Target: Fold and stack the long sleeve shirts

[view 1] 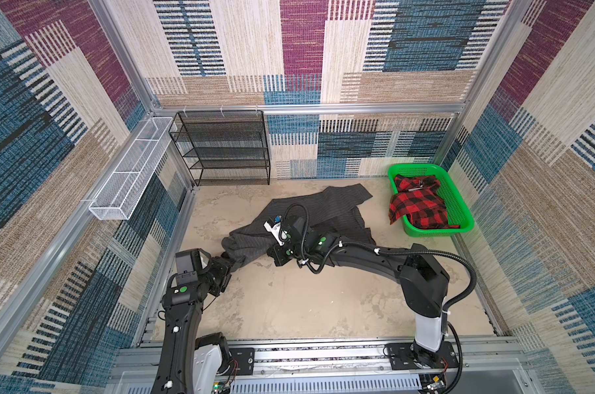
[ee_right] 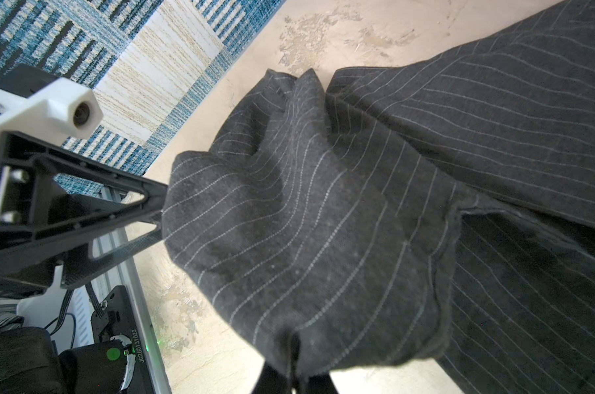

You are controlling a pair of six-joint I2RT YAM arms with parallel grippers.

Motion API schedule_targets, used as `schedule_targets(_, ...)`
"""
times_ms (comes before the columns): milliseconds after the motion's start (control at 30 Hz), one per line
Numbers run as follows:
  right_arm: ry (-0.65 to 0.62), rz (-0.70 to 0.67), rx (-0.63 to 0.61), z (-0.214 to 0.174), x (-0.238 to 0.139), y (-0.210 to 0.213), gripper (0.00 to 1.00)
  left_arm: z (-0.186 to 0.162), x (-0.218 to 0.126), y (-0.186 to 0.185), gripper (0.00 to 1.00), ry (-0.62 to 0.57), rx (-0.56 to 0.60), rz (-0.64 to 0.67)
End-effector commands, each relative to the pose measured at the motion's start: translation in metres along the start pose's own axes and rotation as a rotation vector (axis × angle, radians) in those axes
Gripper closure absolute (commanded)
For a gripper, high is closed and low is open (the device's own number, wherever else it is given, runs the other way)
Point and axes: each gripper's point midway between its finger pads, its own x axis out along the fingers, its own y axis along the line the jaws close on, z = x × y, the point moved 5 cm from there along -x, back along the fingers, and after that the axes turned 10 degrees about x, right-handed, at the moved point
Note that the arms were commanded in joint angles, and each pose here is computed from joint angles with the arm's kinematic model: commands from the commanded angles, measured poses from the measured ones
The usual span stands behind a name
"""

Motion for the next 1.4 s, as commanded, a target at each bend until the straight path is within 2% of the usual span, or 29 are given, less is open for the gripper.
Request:
schedule_targets(0,-0.017,0.031,-0.014,0.006,-0.001,0.007,1.0,0.007,0.003,-0.005,0.45,-0.043,-0.034,-0.045)
schedule_targets(100,-0.019,0.032,-0.016,0.007,-0.001,0.008,1.0,0.002,0.015,0.006,0.45,-0.006,-0.07,-0.026)
schedule_targets(267,-0.021,0.034,-0.021,0.008,-0.003,0.009,1.0,0.003,0.028,0.016,0.53,-0.014,-0.111,-0.024)
schedule_targets(333,-0.02,0.034,-0.019,0.008,-0.003,0.009,1.0,0.007,0.03,0.016,0.62,-0.024,-0.103,-0.016)
schedule_targets(533,-0.023,0.055,-0.018,0.01,-0.006,0.013,1.0,0.017,0.033,0.018,1.0,-0.069,-0.069,0.037)
schedule_targets(767,-0.017,0.09,-0.02,0.011,-0.022,0.023,1.0,0.034,0.033,0.034,1.0,-0.184,0.028,0.172)
schedule_targets(967,-0.001,0.132,-0.019,0.005,-0.051,0.032,1.0,0.05,0.026,0.041,1.0,-0.304,0.127,0.265)
schedule_targets(1167,0.052,0.145,-0.016,-0.013,-0.074,0.032,1.0,0.064,0.016,0.039,1.0,-0.408,0.193,0.312)
schedule_targets(1367,0.034,0.171,-0.023,-0.018,-0.103,0.036,1.0,0.072,0.009,0.039,1.0,-0.462,0.243,0.35)
